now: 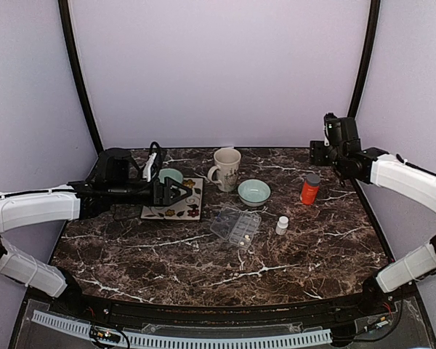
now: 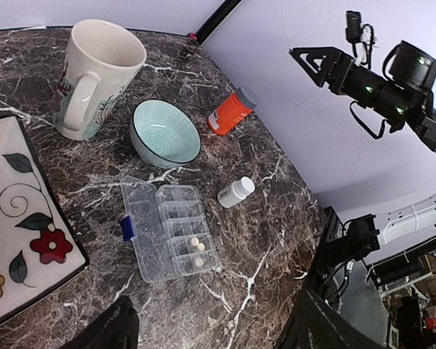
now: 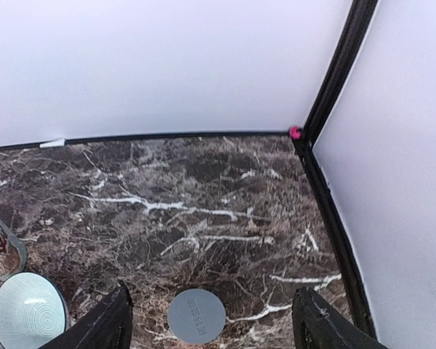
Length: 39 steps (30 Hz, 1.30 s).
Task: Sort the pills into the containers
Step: Place the pill bottle at the center of the board, then pick up the pill bottle from the center of the board.
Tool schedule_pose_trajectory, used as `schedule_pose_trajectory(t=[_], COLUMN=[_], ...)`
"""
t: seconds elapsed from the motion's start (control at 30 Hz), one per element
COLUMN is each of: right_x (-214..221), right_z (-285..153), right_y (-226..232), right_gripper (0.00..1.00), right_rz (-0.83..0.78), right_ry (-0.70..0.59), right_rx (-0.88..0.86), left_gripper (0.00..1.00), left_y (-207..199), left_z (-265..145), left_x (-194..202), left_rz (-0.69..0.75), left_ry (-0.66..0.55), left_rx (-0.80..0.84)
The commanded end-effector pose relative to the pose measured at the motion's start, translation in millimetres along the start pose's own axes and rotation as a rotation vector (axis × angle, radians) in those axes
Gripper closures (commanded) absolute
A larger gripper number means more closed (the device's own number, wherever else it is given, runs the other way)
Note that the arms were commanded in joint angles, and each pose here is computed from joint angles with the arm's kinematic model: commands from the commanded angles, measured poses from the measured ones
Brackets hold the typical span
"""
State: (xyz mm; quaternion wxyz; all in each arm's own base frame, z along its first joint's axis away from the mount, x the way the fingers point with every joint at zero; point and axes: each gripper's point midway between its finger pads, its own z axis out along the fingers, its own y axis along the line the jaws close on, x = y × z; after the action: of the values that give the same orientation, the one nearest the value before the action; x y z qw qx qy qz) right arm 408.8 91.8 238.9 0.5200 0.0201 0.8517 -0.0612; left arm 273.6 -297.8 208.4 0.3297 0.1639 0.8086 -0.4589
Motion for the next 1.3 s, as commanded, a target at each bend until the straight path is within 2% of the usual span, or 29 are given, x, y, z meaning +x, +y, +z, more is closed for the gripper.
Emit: schedule_pose_trajectory(t=[0.0, 0.1, 0.17, 0.23, 0.3, 0.33, 0.5, 0.57, 0.73, 0.8, 1.0, 1.27], right_x=[-69.7, -107.5, -123.7, -137.7, -154.6, -156.8, -164.9, -166.1, -144.5, -126.4, -65.0, 13.8], right_z=[-44.0, -76.9, -91.4, -97.1, -100.9, -100.8, -130.4, -135.4, -114.2, -106.5, -93.2, -94.9], right_y=[3.1, -2.5, 3.8, 8.3, 10.2, 11.8, 22.6, 23.2, 36.2, 47.4, 73.6, 111.8], right_gripper=[0.23, 0.2, 0.15, 0.13, 0.03, 0.01, 0.01, 0.07, 0.25, 0.28, 0.31, 0.35], right_rz=[-0.062, 0.055, 0.089, 0.13, 0.163, 0.163, 0.122, 0.103, 0.053, 0.038, 0.04, -0.024], right_ry=[-0.281, -0.47, -0.535, -0.548, -0.545, -0.534, -0.624, -0.63, -0.413, -0.309, -0.017, 0.262], right_rx=[0.001, -0.06, -0.158, -0.201, -0.214, -0.22, -0.354, -0.364, -0.354, -0.351, -0.344, -0.385], left_gripper=[0.22, 0.18, 0.15, 0.1, 0.04, 0.02, 0.01, 0.01, 0.02, 0.04, 0.09, 0.1], left_y=[-15.6, -18.4, -20.5, -22.7, -23.4, -23.8, -24.4, -22.8, -16.2, -14.1, -10.7, -10.8], left_z=[-13.9, -16.1, -16.9, -17.1, -16.8, -16.4, -18.0, -18.6, -16.7, -16.2, -14.9, -11.5], left_x=[-24.4, -27.8, -29.9, -30.7, -30.0, -29.0, -26.6, -26.2, -23.0, -21.8, -20.0, -18.8], left_rz=[0.077, 0.09, 0.096, 0.1, 0.098, 0.098, 0.102, 0.101, 0.094, 0.092, 0.099, 0.106], left_ry=[-0.093, -0.107, -0.112, -0.111, -0.108, -0.105, -0.108, -0.111, -0.104, -0.103, -0.099, -0.092], left_rx=[0.017, 0.021, 0.028, 0.037, 0.043, 0.047, 0.056, 0.048, 0.023, 0.017, 0.006, 0.018])
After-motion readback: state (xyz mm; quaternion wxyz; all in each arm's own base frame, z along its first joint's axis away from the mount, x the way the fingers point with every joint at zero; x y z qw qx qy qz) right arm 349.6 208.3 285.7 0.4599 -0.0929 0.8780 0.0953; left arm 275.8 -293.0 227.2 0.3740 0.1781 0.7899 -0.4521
